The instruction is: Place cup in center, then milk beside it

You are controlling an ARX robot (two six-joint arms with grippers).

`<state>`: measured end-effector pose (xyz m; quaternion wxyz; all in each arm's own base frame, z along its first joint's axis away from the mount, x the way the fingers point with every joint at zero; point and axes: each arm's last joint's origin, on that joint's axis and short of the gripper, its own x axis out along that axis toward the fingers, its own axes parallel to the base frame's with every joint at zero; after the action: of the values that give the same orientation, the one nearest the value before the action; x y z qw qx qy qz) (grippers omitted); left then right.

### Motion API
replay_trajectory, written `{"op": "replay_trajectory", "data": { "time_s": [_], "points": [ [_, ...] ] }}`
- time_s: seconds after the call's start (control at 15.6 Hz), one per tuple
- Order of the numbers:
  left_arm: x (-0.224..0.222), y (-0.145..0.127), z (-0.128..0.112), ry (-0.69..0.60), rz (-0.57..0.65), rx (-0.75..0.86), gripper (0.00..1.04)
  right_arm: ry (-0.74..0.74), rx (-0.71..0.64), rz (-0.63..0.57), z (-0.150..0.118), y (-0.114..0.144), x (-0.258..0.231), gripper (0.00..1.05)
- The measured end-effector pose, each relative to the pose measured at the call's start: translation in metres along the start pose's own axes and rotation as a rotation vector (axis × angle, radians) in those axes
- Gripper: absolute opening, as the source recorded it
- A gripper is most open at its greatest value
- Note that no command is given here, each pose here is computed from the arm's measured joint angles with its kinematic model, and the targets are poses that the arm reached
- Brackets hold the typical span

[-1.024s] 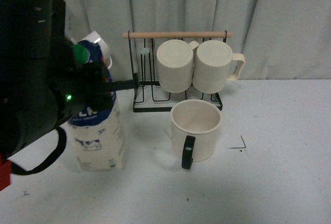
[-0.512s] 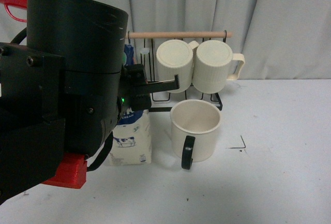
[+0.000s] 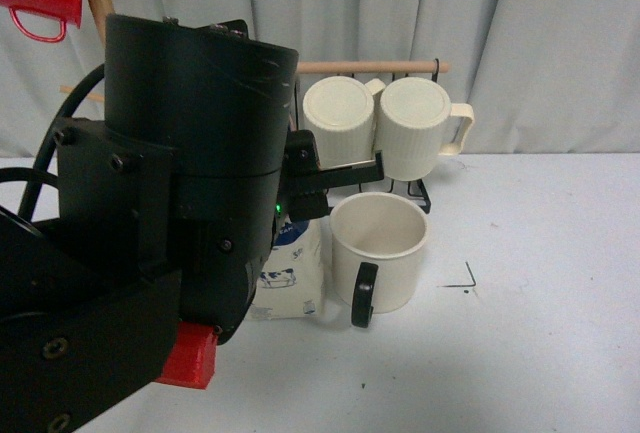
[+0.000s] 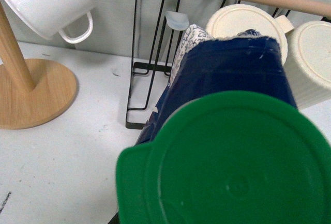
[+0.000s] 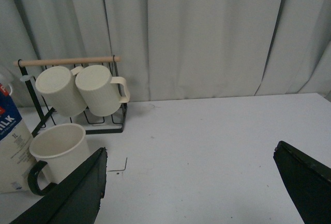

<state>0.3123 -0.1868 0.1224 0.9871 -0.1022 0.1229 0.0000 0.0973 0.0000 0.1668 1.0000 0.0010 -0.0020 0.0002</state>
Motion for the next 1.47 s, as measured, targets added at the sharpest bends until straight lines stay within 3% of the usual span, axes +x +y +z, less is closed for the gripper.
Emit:
{"op": "replay_trajectory", "data": {
  "time_s": [0.06,0.13,0.19,0.26,0.83,0.9,1.02,1.22,1.34,1.47],
  "points": [
    [-0.001,-0.004,-0.003,-0.005,-0.026,0.008,0.23,0.000,0.000,0.000,0.000,0.000,0.000,0.98],
    [-0.002,-0.010,0.012,-0.088,-0.059,-0.004,0.67,0.000,0.000,0.000,0.000,0.000,0.000,0.98],
    [-0.010,-0.001,0.014,-0.076,-0.047,0.003,1.00,0.000,0.000,0.000,0.000,0.000,0.000,0.98],
    [-0.020,0.004,0.028,-0.119,-0.053,-0.019,0.98,0.000,0.000,0.000,0.000,0.000,0.000,0.98],
    [-0.056,0.028,0.067,-0.210,-0.084,-0.052,0.98,0.000,0.000,0.000,0.000,0.000,0.000,0.98],
    [-0.070,0.037,0.076,-0.219,-0.080,-0.026,0.97,0.000,0.000,0.000,0.000,0.000,0.000,0.98],
    [-0.105,0.072,0.083,-0.185,-0.017,0.130,0.75,0.000,0.000,0.000,0.000,0.000,0.000,0.98],
    [-0.142,0.115,0.083,-0.250,0.019,0.166,0.46,0.000,0.000,0.000,0.000,0.000,0.000,0.98],
    [-0.151,0.126,0.077,-0.253,0.002,0.181,0.30,0.000,0.000,0.000,0.000,0.000,0.000,0.98],
    [-0.160,0.141,0.064,-0.229,0.003,0.191,0.05,0.000,0.000,0.000,0.000,0.000,0.000,0.98]
  ]
}}
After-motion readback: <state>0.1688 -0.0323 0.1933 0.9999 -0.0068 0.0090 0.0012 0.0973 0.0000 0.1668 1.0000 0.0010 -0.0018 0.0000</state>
